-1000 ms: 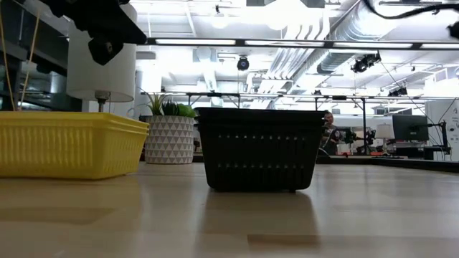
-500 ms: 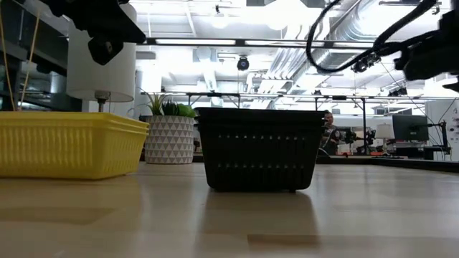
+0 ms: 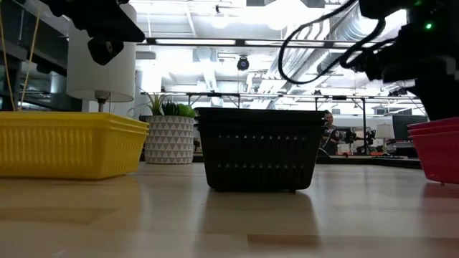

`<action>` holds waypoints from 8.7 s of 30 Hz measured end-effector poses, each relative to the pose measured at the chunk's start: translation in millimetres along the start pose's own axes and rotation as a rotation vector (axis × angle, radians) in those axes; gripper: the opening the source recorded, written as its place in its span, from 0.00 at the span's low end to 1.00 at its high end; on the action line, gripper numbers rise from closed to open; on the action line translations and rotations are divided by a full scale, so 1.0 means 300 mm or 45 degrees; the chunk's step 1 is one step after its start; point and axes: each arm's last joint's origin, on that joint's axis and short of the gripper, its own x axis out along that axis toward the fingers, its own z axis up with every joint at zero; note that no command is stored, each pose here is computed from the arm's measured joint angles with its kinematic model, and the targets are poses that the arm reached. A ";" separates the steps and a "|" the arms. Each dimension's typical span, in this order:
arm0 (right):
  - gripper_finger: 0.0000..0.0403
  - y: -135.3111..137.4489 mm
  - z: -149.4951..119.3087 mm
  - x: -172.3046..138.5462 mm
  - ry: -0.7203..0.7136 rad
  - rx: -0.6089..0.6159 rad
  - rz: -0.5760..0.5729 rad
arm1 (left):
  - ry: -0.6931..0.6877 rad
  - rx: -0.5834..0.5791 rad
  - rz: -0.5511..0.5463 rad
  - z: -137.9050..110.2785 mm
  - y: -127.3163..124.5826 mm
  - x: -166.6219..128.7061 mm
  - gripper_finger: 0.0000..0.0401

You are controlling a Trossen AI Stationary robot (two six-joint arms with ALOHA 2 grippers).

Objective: Stack baskets by color
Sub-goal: Adjust the stacked red bins, then return to Home Position

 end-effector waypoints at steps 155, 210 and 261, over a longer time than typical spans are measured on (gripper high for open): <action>0.00 -0.491 0.049 0.178 -1.818 -0.490 1.280 | -0.603 0.046 -0.256 -0.302 0.247 -0.105 0.00; 0.00 -0.491 0.048 0.179 -1.818 -0.491 1.279 | -0.585 0.053 -0.278 -0.307 0.241 -0.103 0.00; 0.00 -0.491 0.048 0.179 -1.818 -0.491 1.279 | -0.585 0.053 -0.278 -0.307 0.241 -0.103 0.00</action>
